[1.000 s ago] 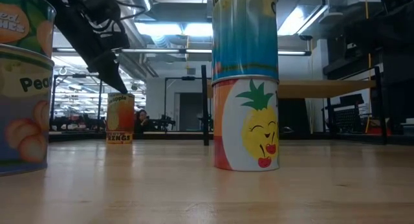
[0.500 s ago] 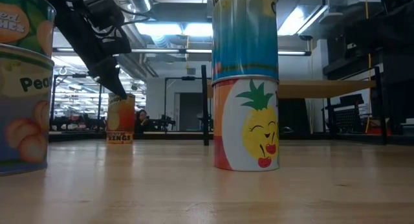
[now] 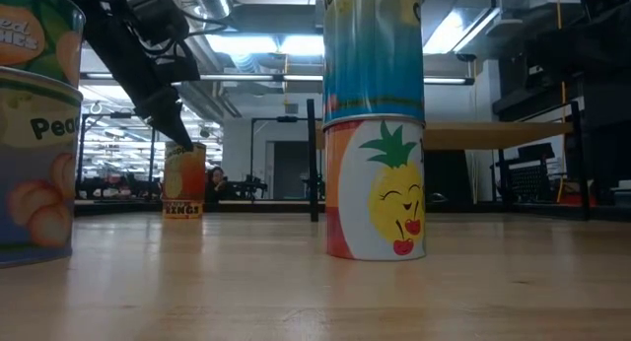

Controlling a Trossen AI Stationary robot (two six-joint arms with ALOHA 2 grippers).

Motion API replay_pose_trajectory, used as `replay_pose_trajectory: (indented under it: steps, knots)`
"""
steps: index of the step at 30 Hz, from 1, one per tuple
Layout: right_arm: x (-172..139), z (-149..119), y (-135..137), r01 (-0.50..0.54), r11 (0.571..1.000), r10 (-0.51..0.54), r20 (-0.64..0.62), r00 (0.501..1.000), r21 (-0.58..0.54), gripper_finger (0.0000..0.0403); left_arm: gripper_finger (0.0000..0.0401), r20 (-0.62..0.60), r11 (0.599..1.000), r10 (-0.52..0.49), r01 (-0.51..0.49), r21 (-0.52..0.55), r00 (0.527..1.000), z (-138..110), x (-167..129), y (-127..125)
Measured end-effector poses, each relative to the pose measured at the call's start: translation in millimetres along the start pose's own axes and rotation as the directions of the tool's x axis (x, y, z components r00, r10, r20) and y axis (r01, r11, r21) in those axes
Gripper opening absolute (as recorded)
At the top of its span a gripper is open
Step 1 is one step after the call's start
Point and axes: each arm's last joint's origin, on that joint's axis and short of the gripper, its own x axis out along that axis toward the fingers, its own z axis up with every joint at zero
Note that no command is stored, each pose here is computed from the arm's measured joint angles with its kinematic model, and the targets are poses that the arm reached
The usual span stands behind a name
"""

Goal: Pick and place cans onto a shelf
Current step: Put the orange canned pineapple on the shelf

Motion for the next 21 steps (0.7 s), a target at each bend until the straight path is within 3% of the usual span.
replay_pose_trajectory:
  steps: [9, 21]
  knots:
    - [0.0, 0.0, 0.0, 0.000, 1.000, 0.000, 0.000, 1.000, 0.007, 0.0085, 0.0006, 0.005, 1.000, 0.017, -0.017, -0.004, 1.000, 0.2, -0.1, 0.5]
    - [0.0, 0.1, -0.1, 0.002, 0.981, -0.002, 0.001, 1.000, 0.192, 0.0086, 0.0004, 0.004, 1.000, 0.018, -0.018, -0.005, 1.000, 0.0, 0.0, 0.5]
